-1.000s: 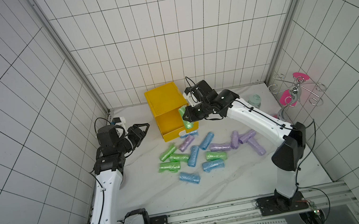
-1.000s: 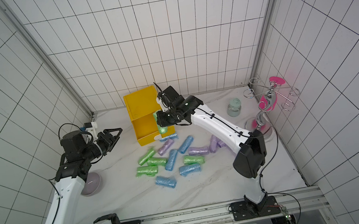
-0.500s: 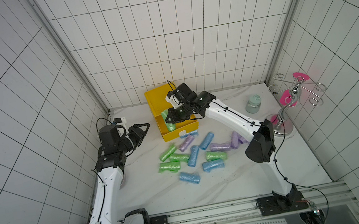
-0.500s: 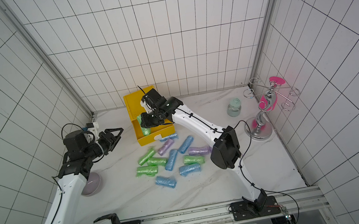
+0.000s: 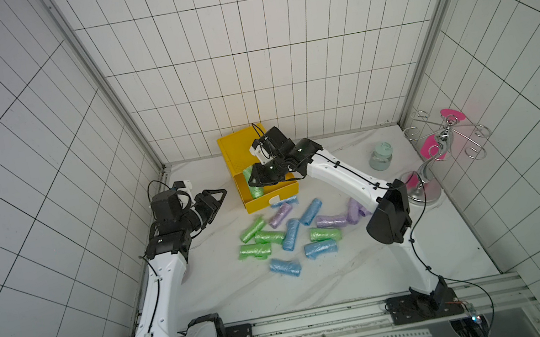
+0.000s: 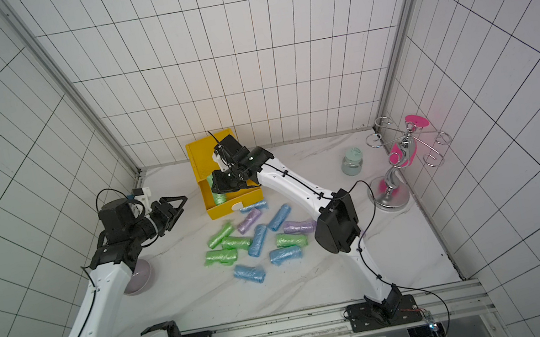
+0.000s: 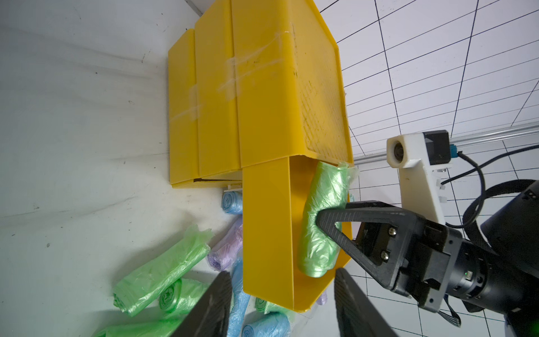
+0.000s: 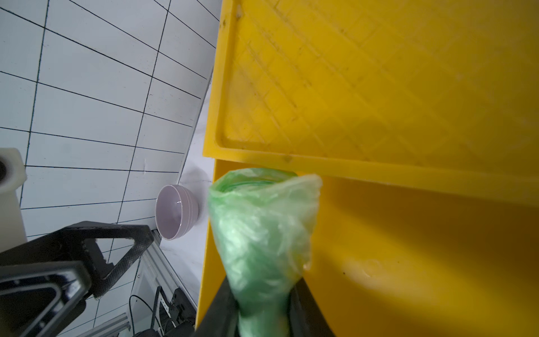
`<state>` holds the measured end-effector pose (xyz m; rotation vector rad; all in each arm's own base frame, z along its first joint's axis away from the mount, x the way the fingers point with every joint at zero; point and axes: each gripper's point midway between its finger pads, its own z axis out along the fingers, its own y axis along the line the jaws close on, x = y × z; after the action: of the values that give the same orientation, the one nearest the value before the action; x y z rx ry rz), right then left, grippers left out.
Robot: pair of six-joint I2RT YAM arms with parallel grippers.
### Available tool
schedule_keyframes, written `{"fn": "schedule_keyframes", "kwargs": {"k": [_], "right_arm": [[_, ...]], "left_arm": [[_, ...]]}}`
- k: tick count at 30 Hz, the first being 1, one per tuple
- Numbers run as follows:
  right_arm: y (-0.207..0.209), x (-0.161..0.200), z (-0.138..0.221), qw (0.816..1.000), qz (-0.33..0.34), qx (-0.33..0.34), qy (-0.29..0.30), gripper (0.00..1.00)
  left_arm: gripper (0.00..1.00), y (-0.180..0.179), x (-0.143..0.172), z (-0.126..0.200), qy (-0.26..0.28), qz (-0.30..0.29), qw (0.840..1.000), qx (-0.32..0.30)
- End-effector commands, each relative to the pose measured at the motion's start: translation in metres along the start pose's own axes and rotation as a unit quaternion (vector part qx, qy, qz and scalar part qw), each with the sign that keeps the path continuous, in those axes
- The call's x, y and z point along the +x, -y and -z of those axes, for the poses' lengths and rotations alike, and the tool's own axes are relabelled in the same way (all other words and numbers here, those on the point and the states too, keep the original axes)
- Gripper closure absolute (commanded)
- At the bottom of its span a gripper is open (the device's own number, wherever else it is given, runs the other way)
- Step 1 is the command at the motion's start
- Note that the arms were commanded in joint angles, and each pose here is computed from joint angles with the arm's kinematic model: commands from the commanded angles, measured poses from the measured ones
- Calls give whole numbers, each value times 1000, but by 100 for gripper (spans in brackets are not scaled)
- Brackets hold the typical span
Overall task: Sort the rolls of trash bags by color and place them into the drawer
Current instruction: Place the roll of trash bags in the drawer.
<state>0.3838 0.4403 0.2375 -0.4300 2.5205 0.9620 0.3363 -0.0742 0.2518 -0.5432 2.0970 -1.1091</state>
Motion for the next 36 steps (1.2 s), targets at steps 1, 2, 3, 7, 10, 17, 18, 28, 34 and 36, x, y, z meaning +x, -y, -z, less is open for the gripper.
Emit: {"fn": "schedule_keyframes", "kwargs": {"k": [1,2,3,7,10,17,18,28,34,36], "right_arm": [[-16,-8,7,1000,7,-19,13,66],[-17,-9,7,1000,8,-20,15,65],[-17,-10,8,1000,9,-21,17,64],[-22,-15,14,999,14,-25,28,60],[-25,-20,20,999,21,-27,39,56],[-32,-28,42,997,34,-28,67,57],[-33,-28,46,996,35,-28,71,58],[-18,-18,110,991,32,-14,128,59],[27,15,140,990,4,17,139,59],[46,28,150,989,-10,32,142,58]], "left_arm": [[44,2,0,4,7,-14,1000,6],[44,1,1,4,6,-13,1000,5],[44,1,1,4,6,-14,1000,5],[44,-1,3,3,3,-13,1000,2],[44,-4,6,3,0,-11,1000,0],[44,-12,16,3,-12,-5,1000,-6],[44,-13,17,4,-13,-4,1000,-7],[45,-20,49,5,-33,-2,999,-13],[46,-33,70,5,-41,8,999,-25],[47,-40,75,3,-42,12,998,-36]]}}
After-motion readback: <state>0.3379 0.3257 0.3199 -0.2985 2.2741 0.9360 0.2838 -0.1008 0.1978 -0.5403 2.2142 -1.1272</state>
